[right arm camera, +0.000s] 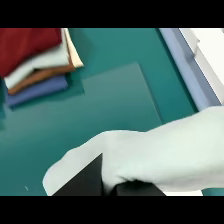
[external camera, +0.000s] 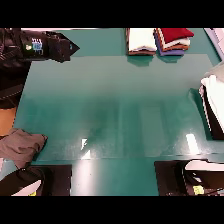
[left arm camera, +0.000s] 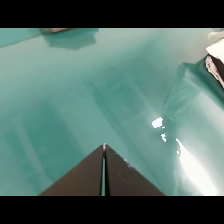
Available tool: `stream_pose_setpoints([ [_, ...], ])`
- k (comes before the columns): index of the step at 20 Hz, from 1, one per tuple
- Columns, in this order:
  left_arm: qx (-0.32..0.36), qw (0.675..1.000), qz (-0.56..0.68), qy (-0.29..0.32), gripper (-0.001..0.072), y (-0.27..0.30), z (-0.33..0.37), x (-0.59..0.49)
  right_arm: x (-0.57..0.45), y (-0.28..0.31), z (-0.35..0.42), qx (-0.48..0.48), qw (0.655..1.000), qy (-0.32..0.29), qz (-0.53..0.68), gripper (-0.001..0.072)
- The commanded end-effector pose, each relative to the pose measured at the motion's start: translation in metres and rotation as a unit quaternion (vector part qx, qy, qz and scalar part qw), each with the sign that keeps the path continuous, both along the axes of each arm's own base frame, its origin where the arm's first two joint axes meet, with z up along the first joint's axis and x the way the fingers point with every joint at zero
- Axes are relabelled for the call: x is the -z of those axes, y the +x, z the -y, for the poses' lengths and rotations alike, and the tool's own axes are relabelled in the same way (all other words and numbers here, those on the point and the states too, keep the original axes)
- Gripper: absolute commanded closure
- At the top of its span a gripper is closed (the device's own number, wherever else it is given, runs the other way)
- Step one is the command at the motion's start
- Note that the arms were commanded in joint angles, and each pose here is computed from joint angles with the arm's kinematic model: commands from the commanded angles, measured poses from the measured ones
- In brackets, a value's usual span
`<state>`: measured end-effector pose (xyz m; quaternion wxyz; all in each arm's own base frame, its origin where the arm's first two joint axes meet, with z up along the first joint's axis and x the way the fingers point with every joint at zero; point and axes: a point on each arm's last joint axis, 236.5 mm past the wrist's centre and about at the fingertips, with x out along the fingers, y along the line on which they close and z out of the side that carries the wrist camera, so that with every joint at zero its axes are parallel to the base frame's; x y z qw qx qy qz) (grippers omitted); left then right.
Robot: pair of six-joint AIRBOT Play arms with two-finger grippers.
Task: Fold the shirts.
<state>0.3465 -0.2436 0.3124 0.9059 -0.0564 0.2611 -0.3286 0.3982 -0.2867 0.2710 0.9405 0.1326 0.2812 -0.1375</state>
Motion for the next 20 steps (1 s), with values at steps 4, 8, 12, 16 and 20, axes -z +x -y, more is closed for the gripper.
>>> stream_pose_setpoints([
  [4, 0.012, 1.0, -0.005, 0.021, 0.0686, -0.004, -0.001, 0.008, 0.083, -0.104, 0.026, 0.076, 0.987, 0.013, -0.139, 0.0694],
  [8, 0.013, 1.0, -0.004, 0.023, 0.0685, -0.005, -0.001, 0.008, 0.135, -0.162, 0.03, 0.123, 0.97, 0.045, -0.205, 0.0693],
  [12, 0.013, 1.0, -0.004, 0.023, 0.0685, -0.005, -0.001, 0.008, 0.164, -0.198, 0.032, 0.162, 0.958, 0.07, -0.224, 0.0486],
  [16, 0.013, 1.0, -0.004, 0.023, 0.0685, -0.005, -0.001, 0.008, 0.159, -0.227, 0.047, 0.206, 0.952, 0.072, -0.215, 0.0254],
  [20, 0.015, 1.0, 0.0, 0.026, 0.0685, -0.004, -0.001, 0.008, 0.117, -0.232, 0.063, 0.231, 0.954, 0.041, -0.184, 0.0254],
])
